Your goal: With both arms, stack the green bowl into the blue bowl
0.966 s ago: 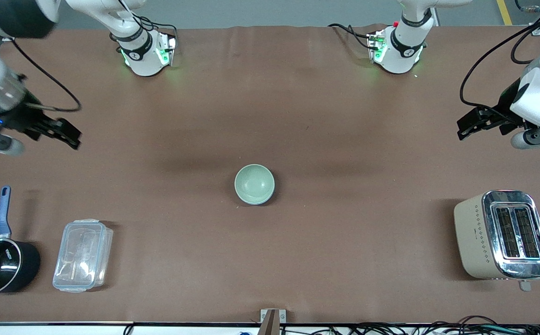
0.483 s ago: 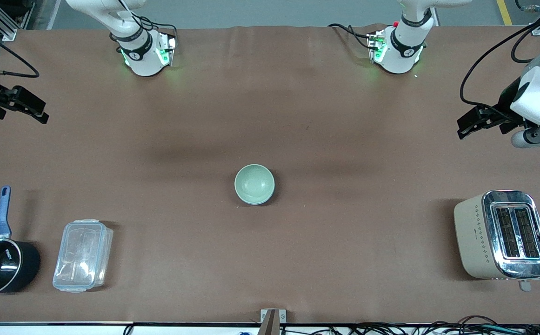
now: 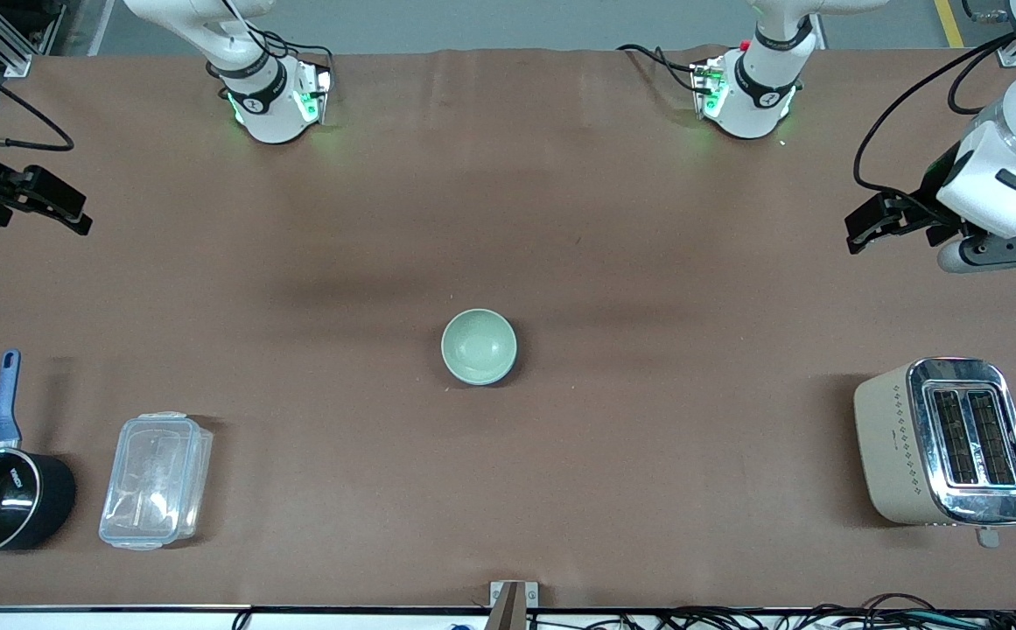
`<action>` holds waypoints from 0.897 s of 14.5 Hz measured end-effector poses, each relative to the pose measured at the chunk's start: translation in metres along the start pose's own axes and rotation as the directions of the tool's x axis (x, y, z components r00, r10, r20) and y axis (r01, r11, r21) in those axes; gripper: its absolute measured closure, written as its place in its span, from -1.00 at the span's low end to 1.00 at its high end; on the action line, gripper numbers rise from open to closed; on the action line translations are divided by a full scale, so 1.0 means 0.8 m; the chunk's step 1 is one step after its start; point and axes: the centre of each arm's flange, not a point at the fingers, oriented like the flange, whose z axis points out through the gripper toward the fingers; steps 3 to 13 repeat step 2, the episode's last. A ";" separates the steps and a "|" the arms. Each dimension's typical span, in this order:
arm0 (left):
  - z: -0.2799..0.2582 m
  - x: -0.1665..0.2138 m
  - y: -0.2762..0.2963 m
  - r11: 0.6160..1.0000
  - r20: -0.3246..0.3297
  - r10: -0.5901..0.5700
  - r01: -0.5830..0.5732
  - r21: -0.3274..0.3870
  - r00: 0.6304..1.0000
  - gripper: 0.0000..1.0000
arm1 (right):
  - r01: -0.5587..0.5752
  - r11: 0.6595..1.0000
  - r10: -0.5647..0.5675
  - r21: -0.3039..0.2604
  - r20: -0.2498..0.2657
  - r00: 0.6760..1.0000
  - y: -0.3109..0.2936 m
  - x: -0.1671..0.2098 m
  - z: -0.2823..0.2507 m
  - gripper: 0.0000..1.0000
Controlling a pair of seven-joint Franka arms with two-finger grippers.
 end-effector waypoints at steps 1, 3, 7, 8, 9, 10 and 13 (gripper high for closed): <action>-0.001 0.000 -0.002 1.000 0.001 0.029 -0.029 0.000 1.000 -1.00 | 0.000 1.000 0.000 0.000 0.001 1.000 0.000 0.000 0.000 -1.00; -0.001 -0.001 -0.004 0.998 0.006 0.056 -0.056 0.001 0.998 -1.00 | 0.001 1.000 -0.001 0.000 0.001 1.000 0.000 0.000 0.000 -1.00; -0.001 -0.001 -0.004 0.998 0.006 0.056 -0.056 0.001 0.998 -1.00 | 0.001 1.000 -0.001 0.000 0.001 1.000 0.000 0.000 0.000 -1.00; -0.001 -0.001 -0.004 0.998 0.006 0.056 -0.056 0.001 0.998 -1.00 | 0.001 1.000 -0.001 0.000 0.001 1.000 0.000 0.000 0.000 -1.00; -0.001 -0.001 -0.004 0.998 0.006 0.056 -0.056 0.001 0.998 -1.00 | 0.001 1.000 -0.001 0.000 0.001 1.000 0.000 0.000 0.000 -1.00; -0.001 -0.001 -0.004 0.998 0.006 0.056 -0.056 0.001 0.998 -1.00 | 0.001 1.000 -0.001 0.000 0.001 1.000 0.000 0.000 0.000 -1.00; -0.001 -0.001 -0.004 0.998 0.006 0.056 -0.056 0.001 0.998 -1.00 | 0.001 1.000 -0.001 0.000 0.001 1.000 0.000 0.000 0.000 -1.00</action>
